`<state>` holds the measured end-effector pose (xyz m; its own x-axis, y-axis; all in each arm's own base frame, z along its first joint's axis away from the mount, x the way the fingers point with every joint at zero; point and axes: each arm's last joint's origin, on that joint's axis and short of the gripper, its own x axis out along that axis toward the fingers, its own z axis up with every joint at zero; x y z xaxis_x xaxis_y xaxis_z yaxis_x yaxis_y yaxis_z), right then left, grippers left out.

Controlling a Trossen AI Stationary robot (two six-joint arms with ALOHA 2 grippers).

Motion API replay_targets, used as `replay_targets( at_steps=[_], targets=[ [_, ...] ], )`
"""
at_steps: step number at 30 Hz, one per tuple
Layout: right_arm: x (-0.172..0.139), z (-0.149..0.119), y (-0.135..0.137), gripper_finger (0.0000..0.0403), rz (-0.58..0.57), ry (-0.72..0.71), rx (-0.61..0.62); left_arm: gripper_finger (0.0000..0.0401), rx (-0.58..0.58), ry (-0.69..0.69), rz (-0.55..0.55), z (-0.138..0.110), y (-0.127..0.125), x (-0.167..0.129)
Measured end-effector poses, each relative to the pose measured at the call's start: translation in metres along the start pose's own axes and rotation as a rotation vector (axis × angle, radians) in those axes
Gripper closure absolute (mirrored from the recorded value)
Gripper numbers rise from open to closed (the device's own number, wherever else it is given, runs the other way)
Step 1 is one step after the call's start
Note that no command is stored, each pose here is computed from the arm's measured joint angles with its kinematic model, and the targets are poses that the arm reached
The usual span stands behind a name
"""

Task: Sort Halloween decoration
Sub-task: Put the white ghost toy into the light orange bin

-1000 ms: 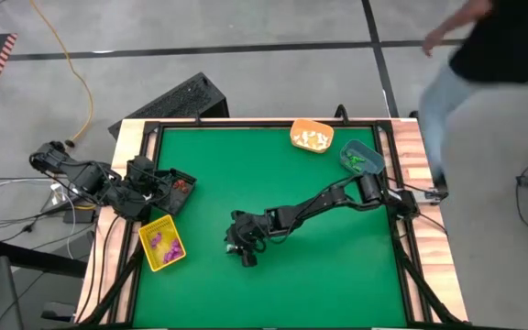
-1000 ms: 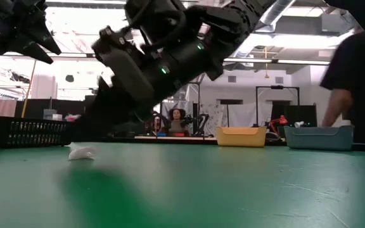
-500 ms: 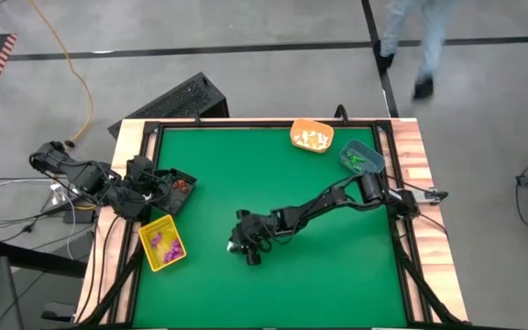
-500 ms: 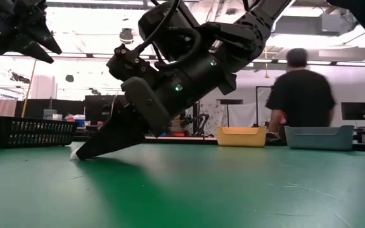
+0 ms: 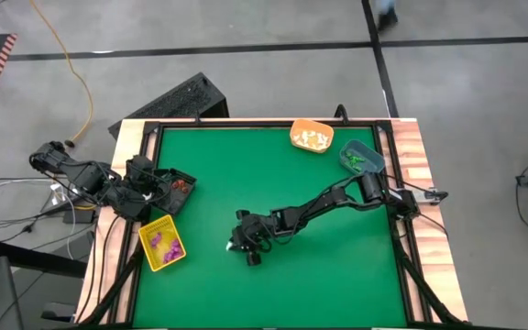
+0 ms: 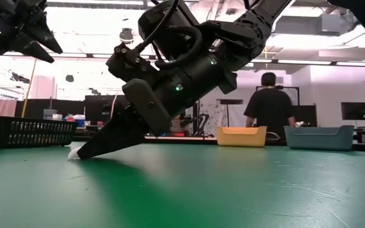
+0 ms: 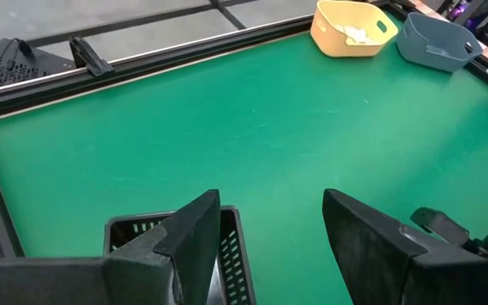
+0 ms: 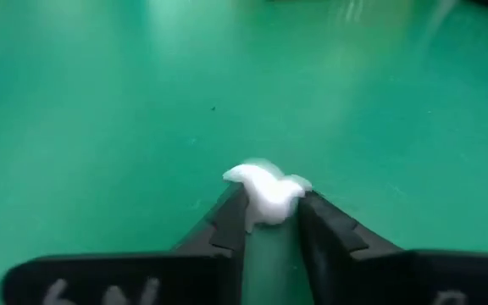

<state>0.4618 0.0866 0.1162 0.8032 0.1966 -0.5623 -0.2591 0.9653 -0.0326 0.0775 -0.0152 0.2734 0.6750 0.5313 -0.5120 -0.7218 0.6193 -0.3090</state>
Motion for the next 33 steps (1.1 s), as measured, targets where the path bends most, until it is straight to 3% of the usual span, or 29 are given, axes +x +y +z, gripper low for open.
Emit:
replay_targets(
  at_steps=[6,12,20,33],
  targets=[
    [0.0,0.0,-0.001,0.0353,-0.003,0.001,0.072,0.0202,0.0,-0.002,0.001,0.0,0.0,0.0],
    [0.0,0.0,-0.001,0.038,-0.003,0.002,0.119,0.0202,0.001,-0.002,0.002,0.0,0.0,0.0],
    [0.0,0.005,-0.005,0.0383,0.004,-0.06,0.251,0.0202,0.0,-0.002,0.002,0.0,0.0,0.0],
    [-0.014,0.02,-0.039,0.0383,-0.053,-0.163,0.351,0.0202,-0.003,0.001,0.0,0.0,0.0,0.0]
  ],
)
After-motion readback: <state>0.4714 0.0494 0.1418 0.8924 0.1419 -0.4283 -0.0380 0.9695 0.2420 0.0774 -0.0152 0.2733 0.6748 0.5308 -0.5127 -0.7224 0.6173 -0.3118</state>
